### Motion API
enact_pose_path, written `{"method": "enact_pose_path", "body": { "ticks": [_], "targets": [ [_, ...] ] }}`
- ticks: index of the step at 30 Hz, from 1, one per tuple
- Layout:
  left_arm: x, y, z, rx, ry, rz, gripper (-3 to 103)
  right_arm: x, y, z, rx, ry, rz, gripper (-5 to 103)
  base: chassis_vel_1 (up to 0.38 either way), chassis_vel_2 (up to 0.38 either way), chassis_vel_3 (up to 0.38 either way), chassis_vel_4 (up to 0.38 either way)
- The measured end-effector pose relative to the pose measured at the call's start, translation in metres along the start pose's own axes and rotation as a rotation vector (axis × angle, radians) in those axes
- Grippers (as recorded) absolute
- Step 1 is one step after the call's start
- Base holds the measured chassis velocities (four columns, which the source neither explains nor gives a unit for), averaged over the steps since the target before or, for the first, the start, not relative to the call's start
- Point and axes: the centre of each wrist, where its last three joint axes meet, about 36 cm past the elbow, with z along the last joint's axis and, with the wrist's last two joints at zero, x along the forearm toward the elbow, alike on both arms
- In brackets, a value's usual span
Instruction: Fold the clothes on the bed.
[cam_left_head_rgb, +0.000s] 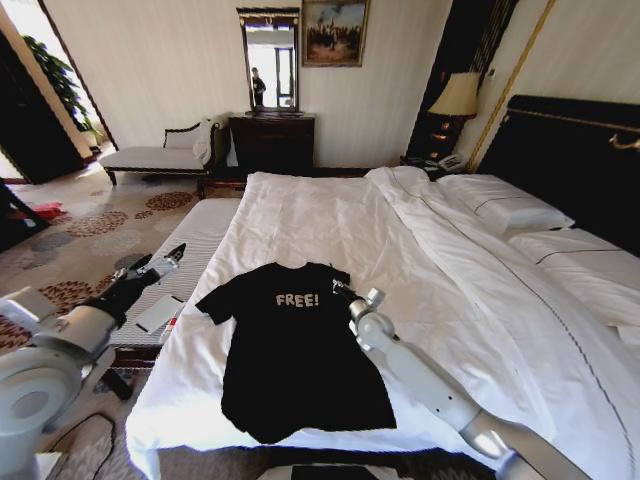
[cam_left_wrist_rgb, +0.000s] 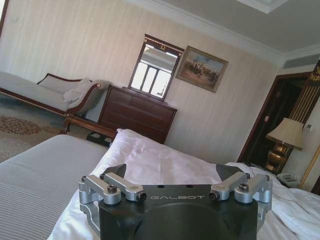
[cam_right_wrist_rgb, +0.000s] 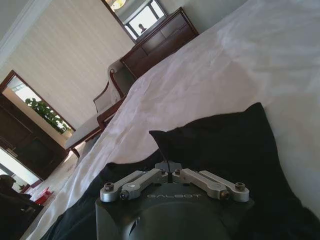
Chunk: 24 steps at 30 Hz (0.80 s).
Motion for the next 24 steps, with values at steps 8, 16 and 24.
{"method": "enact_pose_path", "body": {
  "ticks": [8, 16, 24],
  "targets": [
    [-0.012, 0.006, 0.014, 0.014, 0.029, -0.018, 100, 0.005, -0.004, 0.028, 0.044, 0.029, -0.002, -3, 0.0, 0.0, 0.0, 0.0],
    [-0.029, 0.026, 0.038, 0.11, 0.124, -0.092, 100, 0.013, -0.012, 0.014, 0.069, -0.033, -0.039, 18, 0.0, 0.0, 0.0, 0.0],
    [-0.058, 0.075, 0.081, 0.334, 0.279, -0.172, 100, 0.031, -0.037, -0.022, 0.105, -0.191, -0.085, 45, 0.0, 0.0, 0.0, 0.0]
  ]
}}
